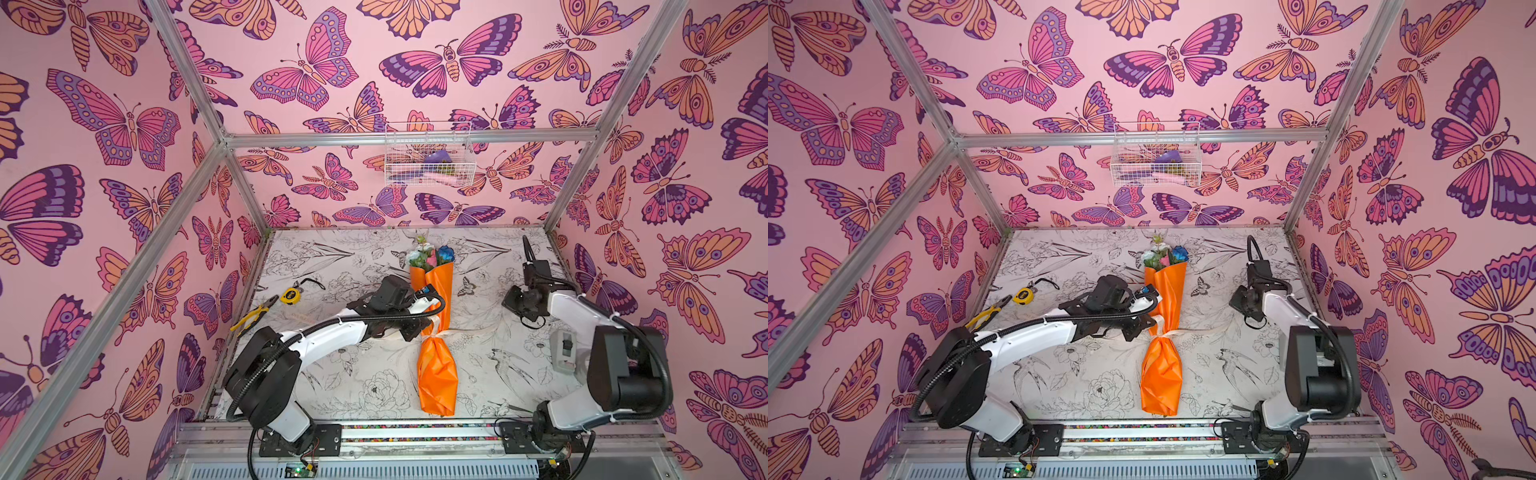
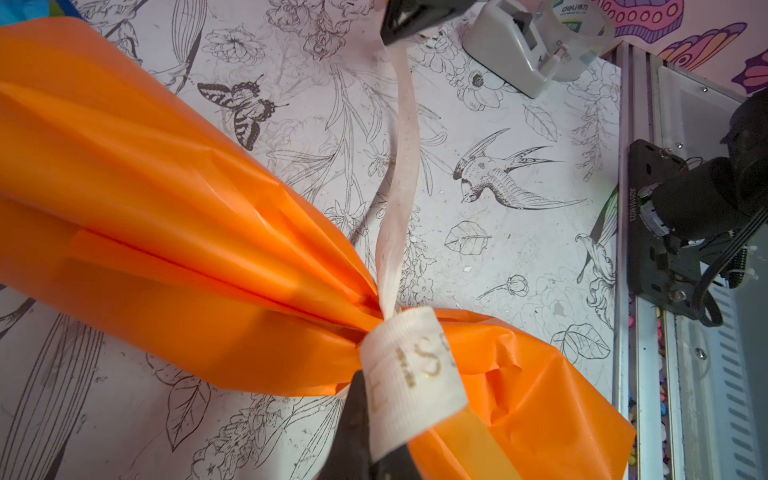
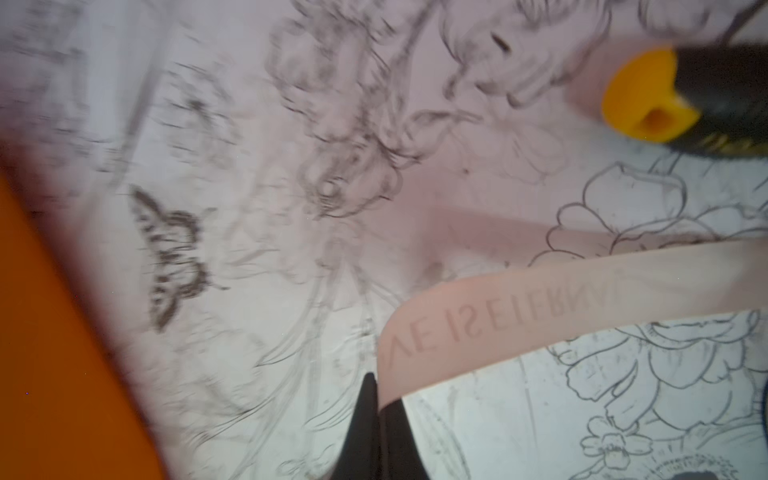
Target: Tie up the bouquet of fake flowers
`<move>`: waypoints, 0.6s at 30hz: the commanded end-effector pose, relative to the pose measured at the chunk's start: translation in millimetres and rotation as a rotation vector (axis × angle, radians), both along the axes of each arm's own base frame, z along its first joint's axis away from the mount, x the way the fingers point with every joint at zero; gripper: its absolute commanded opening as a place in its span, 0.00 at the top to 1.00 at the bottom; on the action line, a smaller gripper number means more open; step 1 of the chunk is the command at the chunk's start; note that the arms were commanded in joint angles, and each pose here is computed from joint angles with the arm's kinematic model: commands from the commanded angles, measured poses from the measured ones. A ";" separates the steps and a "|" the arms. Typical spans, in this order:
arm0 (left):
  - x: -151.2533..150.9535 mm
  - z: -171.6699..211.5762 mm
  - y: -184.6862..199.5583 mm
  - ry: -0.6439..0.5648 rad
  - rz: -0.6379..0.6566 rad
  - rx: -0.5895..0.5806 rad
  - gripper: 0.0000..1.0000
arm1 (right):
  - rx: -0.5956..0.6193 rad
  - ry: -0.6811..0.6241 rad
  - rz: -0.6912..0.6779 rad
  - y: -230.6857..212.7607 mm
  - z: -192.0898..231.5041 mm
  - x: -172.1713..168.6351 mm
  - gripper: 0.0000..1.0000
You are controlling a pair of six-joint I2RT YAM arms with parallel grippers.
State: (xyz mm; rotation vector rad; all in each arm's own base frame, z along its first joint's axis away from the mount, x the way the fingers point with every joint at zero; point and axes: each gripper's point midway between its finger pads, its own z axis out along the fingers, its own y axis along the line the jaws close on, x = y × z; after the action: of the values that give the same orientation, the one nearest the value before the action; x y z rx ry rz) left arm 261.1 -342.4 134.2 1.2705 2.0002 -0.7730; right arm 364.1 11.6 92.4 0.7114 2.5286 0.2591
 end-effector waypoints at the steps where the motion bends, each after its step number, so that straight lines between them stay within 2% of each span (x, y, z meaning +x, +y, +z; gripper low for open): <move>1: -6.3 -7.6 -8.8 -0.066 -0.061 0.007 1.00 | -0.003 -0.186 0.172 31.7 78.2 13.7 1.00; 6: -10.4 -17.2 -13.5 -0.119 -0.089 0.030 1.00 | -0.029 -0.343 0.375 88.3 154.7 11.3 1.00; 10: -13.6 -22.2 -16.4 -0.149 -0.111 0.030 1.00 | -0.029 -0.454 0.554 146.3 198.2 7.2 1.00; 18: -25.8 -24.5 -20.4 -0.202 -0.174 0.013 1.00 | 0.010 -0.536 0.878 260.3 228.7 -9.4 1.00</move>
State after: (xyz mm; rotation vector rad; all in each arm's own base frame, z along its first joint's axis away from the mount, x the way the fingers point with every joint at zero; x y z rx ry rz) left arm 241.2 -359.2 112.7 1.4402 1.8176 -0.6872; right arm 363.3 243.4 323.3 -0.3125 2.1422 0.6273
